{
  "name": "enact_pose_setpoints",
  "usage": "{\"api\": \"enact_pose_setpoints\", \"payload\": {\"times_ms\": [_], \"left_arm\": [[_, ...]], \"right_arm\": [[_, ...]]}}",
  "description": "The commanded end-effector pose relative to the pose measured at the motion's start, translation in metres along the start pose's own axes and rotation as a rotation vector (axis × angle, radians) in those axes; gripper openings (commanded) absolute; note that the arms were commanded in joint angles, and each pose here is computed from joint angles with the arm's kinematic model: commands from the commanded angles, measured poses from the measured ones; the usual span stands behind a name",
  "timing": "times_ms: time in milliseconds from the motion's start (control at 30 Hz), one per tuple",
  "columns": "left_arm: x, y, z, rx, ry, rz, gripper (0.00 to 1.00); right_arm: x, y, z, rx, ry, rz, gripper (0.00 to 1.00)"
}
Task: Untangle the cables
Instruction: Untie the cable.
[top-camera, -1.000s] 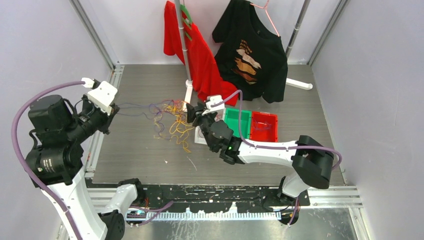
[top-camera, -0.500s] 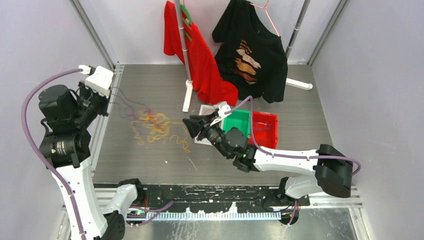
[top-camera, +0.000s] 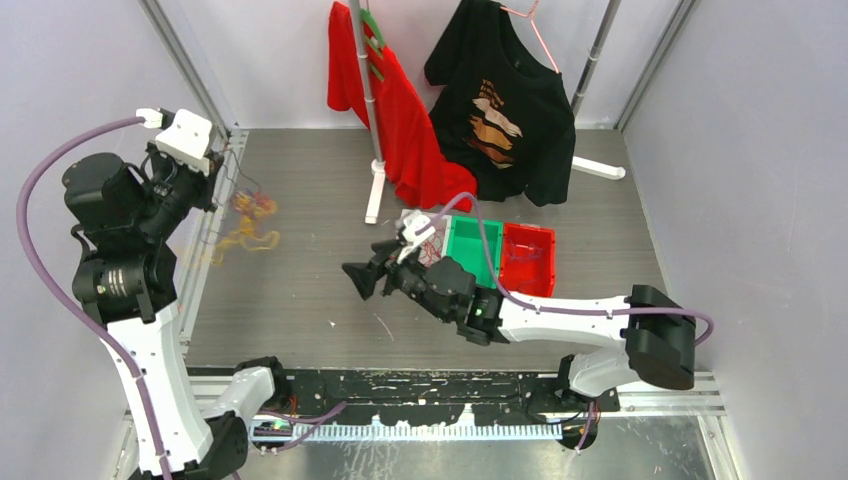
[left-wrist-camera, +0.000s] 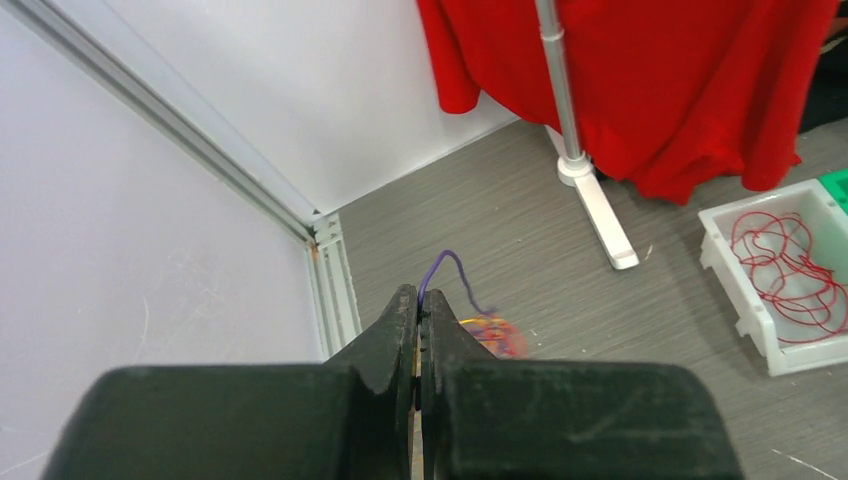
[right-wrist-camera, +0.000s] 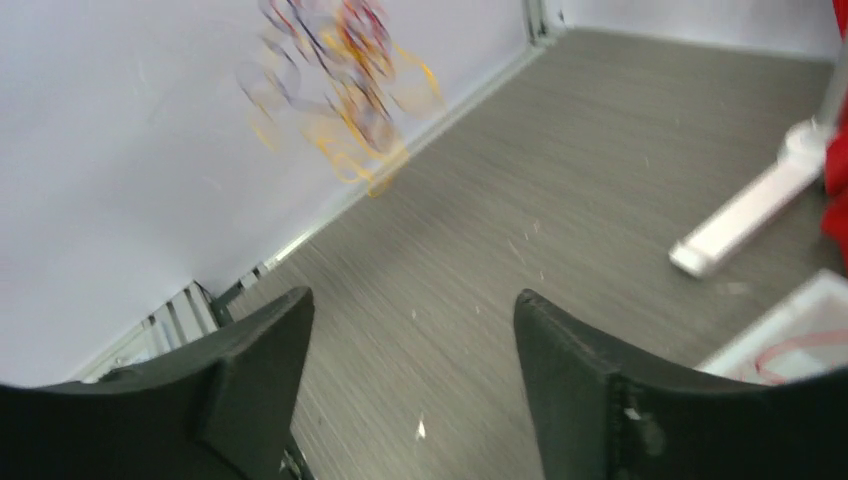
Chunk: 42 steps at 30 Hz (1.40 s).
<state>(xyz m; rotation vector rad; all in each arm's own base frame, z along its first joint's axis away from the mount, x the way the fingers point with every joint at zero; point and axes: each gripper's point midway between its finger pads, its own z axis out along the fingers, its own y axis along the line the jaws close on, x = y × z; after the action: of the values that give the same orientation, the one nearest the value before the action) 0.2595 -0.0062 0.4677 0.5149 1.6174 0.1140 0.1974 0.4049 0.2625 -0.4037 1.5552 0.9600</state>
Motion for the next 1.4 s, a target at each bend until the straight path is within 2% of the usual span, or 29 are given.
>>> {"api": "enact_pose_setpoints", "payload": {"times_ms": [0, 67, 200, 533, 767, 833, 900, 933, 967, 1200, 1300, 1367], "left_arm": [[-0.015, -0.018, -0.015, 0.062, -0.08, 0.037, 0.0], [-0.008, -0.024, -0.017, 0.081, -0.062, 0.04, 0.0], [0.004, -0.036, -0.022, 0.132, -0.028, 0.037, 0.0], [0.008, -0.08, -0.041, 0.331, -0.041, 0.01, 0.0], [-0.001, -0.1, -0.059, 0.427, -0.056, -0.003, 0.0], [-0.003, -0.101, -0.063, 0.434, -0.058, 0.0, 0.0], [-0.003, -0.102, -0.065, 0.434, -0.055, 0.014, 0.0], [0.0, -0.101, -0.065, 0.431, -0.048, 0.023, 0.0], [0.003, -0.1, -0.065, 0.424, -0.041, 0.037, 0.0], [0.03, -0.081, -0.048, 0.32, 0.015, 0.117, 0.0], [0.043, -0.073, -0.042, 0.272, 0.043, 0.152, 0.0], [0.049, -0.069, -0.041, 0.25, 0.055, 0.177, 0.0]], "right_arm": [[-0.079, 0.052, 0.027, -0.146, -0.138, -0.081, 0.87], [-0.094, 0.069, 0.039, -0.191, -0.158, -0.13, 0.94], [-0.108, 0.084, 0.06, -0.219, -0.169, -0.254, 0.98], [-0.086, 0.091, 0.096, -0.275, -0.062, -0.375, 0.88], [-0.076, 0.08, 0.128, -0.186, -0.104, -0.374, 0.68], [-0.074, 0.069, 0.133, -0.124, -0.118, -0.382, 0.5], [-0.076, 0.058, 0.132, -0.067, -0.142, -0.392, 0.19], [-0.076, 0.053, 0.129, -0.052, -0.154, -0.396, 0.08], [-0.078, 0.047, 0.126, -0.02, -0.164, -0.398, 0.03], [-0.073, 0.038, 0.098, -0.042, -0.11, -0.432, 0.11], [-0.071, 0.041, 0.085, -0.088, -0.079, -0.426, 0.1], [-0.072, 0.04, 0.078, -0.098, -0.066, -0.428, 0.02]]}}
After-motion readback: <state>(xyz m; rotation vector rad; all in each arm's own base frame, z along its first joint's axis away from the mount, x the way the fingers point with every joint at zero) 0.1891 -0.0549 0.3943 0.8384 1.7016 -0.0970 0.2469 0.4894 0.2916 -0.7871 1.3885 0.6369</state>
